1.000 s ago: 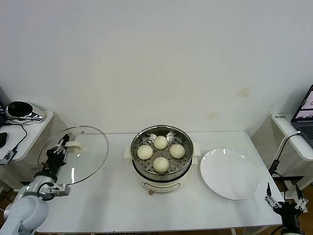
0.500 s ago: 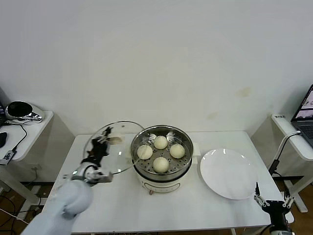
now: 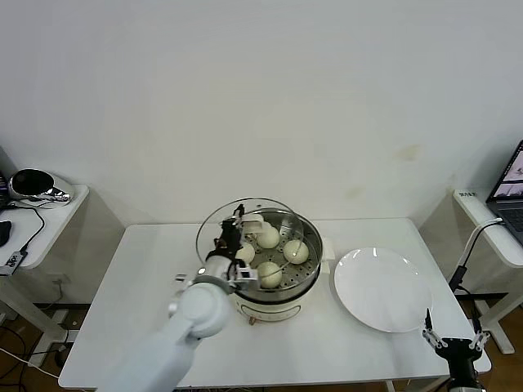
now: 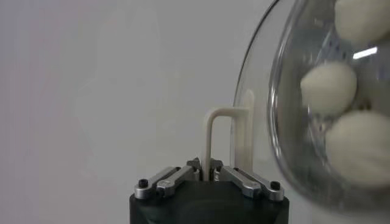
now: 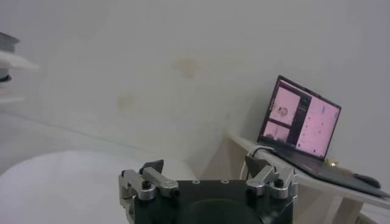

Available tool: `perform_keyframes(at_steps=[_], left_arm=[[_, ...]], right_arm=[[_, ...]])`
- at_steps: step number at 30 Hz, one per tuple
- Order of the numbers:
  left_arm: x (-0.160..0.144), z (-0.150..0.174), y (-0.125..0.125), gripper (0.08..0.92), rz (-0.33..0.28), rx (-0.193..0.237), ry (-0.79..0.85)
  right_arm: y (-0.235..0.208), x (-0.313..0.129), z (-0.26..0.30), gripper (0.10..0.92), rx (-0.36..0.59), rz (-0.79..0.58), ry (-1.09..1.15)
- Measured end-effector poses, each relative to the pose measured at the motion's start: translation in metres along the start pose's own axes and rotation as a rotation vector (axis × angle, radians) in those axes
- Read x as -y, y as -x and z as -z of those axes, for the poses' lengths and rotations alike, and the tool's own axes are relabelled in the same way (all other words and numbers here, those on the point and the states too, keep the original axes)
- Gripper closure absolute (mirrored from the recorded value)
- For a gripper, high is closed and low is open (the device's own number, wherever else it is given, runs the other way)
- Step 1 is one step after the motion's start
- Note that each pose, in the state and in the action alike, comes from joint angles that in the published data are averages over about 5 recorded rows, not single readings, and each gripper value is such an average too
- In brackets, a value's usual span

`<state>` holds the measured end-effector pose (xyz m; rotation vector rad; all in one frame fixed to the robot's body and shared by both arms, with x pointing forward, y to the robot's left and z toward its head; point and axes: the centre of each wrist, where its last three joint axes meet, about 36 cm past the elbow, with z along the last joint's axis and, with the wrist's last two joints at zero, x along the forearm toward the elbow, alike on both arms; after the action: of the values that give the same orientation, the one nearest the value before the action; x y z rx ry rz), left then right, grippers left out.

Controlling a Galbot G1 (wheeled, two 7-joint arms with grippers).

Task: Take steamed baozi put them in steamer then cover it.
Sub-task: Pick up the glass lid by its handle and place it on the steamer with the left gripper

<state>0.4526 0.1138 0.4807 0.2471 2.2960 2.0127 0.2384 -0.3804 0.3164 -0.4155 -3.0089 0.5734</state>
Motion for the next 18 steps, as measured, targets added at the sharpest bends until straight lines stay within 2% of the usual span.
perform_keyframes(at_steps=[8, 18], left_arm=[[0.012, 0.036, 0.014, 0.849, -0.016, -0.014, 0.024], [0.021, 0.060, 0.019, 0.849, -0.026, -0.026, 0.031]], right_arm=[[0.000, -0.002, -0.004, 0.200, -0.002, 0.005, -0.005], [-0.001, -0.002, -0.007, 0.200, 0.001, 0.011, -0.010]])
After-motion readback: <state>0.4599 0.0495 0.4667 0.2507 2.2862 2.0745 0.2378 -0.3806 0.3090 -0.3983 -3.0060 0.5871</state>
